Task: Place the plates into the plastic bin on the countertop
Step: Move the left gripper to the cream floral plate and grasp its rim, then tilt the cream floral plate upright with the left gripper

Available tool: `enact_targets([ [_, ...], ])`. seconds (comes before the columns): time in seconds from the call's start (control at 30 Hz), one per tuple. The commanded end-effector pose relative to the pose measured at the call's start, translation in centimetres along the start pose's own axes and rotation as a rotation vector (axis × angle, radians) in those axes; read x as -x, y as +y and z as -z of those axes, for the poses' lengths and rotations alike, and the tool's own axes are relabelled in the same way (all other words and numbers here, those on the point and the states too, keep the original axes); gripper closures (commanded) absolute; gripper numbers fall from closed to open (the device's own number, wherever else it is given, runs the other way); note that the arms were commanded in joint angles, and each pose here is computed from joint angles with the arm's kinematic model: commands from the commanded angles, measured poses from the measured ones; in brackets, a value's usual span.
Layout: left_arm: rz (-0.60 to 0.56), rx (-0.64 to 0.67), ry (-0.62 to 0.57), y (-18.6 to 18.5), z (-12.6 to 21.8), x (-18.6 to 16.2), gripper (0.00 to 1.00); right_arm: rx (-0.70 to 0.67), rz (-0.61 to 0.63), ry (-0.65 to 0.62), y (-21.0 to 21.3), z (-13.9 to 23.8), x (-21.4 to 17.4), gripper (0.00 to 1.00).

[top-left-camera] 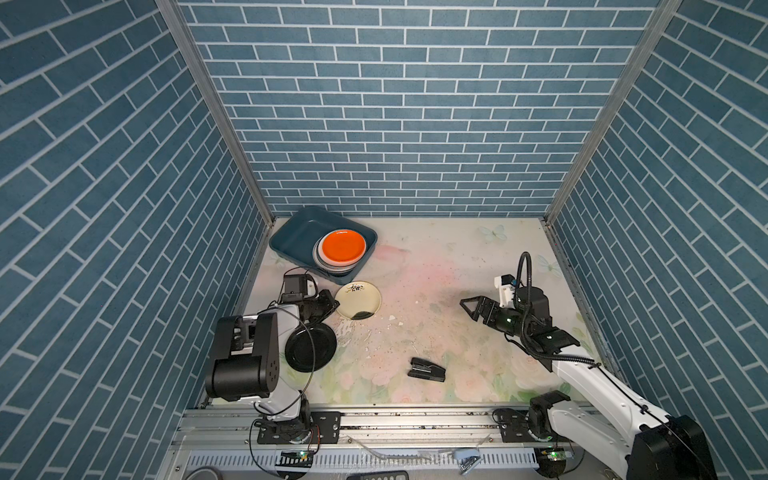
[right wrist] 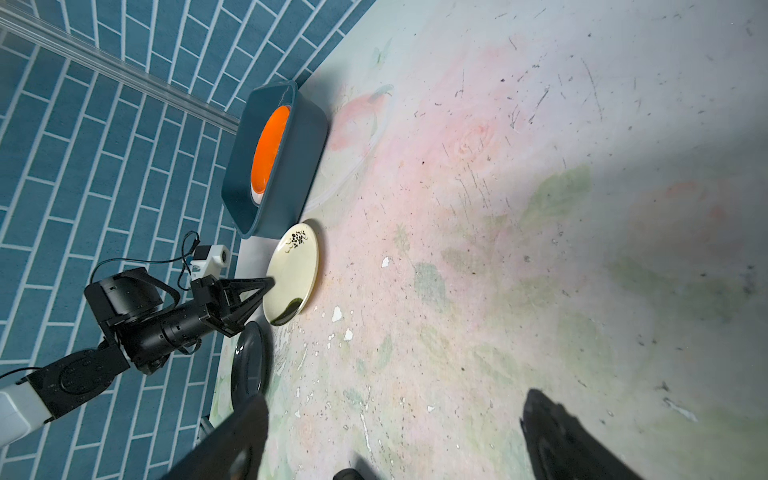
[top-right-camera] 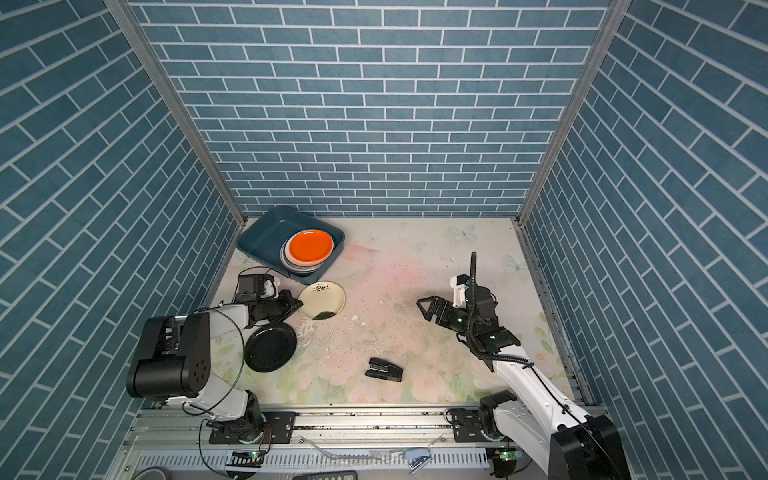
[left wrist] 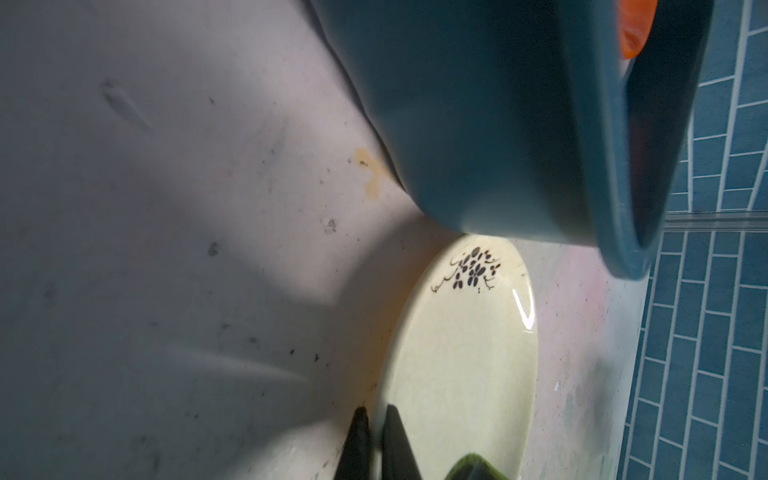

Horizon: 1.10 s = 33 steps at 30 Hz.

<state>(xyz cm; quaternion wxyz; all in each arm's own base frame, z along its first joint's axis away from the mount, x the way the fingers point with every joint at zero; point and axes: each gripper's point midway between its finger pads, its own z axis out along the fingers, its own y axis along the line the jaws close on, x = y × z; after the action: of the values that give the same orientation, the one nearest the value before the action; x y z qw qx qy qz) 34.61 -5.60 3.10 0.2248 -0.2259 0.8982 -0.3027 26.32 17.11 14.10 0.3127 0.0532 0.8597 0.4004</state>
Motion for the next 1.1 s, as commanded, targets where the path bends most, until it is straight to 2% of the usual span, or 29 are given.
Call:
enact_targets([
  [0.0, 0.025, 0.018, -0.007, 0.6, 0.3, -0.4, 1.00, 0.027, -0.022, -0.023, 0.7, 0.1, 0.7, 0.05],
  [0.6, 0.068, -0.128, -0.014, -1.8, -0.5, 0.3, 1.00, 0.059, -0.082, -0.034, 1.5, 0.0, 1.3, 0.05],
  [1.07, -0.010, -0.154, 0.004, -5.0, -0.5, -1.0, 1.00, 0.067, -0.122, -0.038, 1.6, -0.3, 1.6, 0.05],
])
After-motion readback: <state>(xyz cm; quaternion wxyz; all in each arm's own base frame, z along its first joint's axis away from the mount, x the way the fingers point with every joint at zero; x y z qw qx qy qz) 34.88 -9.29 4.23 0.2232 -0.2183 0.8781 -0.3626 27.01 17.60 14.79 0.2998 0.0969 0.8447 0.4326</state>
